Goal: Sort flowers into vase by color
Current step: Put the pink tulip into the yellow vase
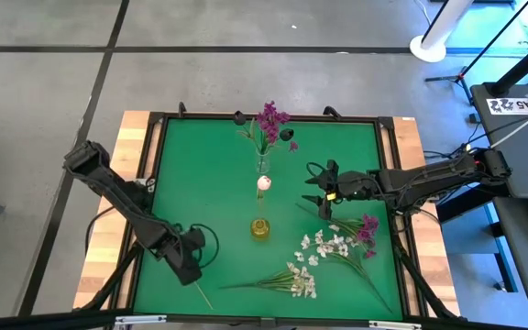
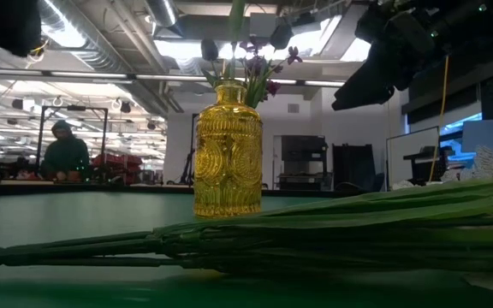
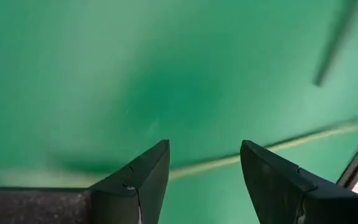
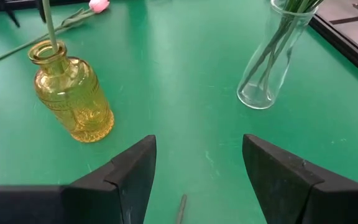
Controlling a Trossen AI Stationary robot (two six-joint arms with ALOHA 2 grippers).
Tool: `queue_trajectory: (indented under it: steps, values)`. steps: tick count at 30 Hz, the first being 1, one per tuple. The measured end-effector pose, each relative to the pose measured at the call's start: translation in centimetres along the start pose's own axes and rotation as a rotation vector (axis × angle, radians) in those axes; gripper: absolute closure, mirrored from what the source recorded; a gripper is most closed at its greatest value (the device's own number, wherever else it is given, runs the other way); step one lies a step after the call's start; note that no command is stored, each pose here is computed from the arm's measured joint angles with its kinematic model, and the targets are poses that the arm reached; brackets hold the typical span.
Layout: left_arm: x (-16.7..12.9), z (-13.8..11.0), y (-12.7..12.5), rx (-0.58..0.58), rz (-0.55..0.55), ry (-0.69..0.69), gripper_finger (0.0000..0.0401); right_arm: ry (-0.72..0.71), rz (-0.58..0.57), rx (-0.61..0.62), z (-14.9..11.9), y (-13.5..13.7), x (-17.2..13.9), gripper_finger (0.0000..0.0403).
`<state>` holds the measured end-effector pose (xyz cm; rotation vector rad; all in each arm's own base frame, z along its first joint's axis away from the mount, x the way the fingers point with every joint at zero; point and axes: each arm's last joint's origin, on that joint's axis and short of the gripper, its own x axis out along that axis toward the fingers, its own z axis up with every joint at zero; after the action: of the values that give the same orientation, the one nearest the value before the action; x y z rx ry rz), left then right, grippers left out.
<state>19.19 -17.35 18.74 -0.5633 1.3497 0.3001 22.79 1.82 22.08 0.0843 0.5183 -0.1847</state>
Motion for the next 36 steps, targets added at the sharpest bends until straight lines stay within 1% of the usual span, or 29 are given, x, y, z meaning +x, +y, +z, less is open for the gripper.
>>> queue_trajectory:
  steps: [1, 3, 8, 10, 14, 18, 21, 25, 30, 33, 36]
  values:
    - [-0.3, -0.1, 0.0, -0.072, 0.015, 0.03, 0.0209, 0.0, 0.0, 0.0, 0.0, 0.0, 0.0, 0.0165]
    - [-0.6, -0.7, -0.1, -0.159, 0.034, 0.082, 0.0209, 0.0, 0.0, 0.0, 0.0, 0.0, 0.0, 0.0165]
    - [-0.9, -2.9, 0.0, -0.247, 0.086, 0.203, 0.0209, 0.0, 0.0, 0.0, 0.0, 0.0, 0.0, 0.0165]
    - [-0.9, -3.5, 0.3, -0.279, 0.131, 0.207, 0.0209, 0.001, 0.0, -0.001, 0.0, 0.0, 0.0, 0.0165]
    - [-1.1, -4.1, 0.9, -0.324, 0.205, 0.129, 0.0209, 0.0, 0.0, -0.007, 0.0, 0.0, 0.0, 0.0165]
    - [-1.1, -4.1, 0.9, -0.342, 0.204, 0.005, 0.0209, -0.001, 0.0, -0.011, 0.0, 0.0, 0.0, 0.0165]
    - [-1.1, -4.3, 0.9, -0.355, 0.199, -0.051, 0.0209, -0.001, 0.0, -0.012, 0.0, 0.0, 0.0, 0.0165]
    - [-1.1, -4.5, 0.9, -0.352, 0.197, -0.069, 0.0209, -0.001, 0.0, -0.033, 0.0, 0.0, 0.0, 0.0165]
    - [-1.1, -4.5, 1.0, -0.381, 0.21, -0.075, 0.0209, -0.002, -0.006, -0.041, 0.0, 0.0, 0.0, 0.0165]
    - [-1.1, -4.5, 1.0, -0.429, 0.206, -0.083, 0.0209, -0.002, -0.009, -0.041, 0.0, 0.0, 0.0, 0.0165]
    - [-1.2, -4.8, 1.0, -0.509, 0.19, -0.141, 0.0209, -0.003, -0.01, -0.036, 0.0, 0.0, 0.0, 0.0165]
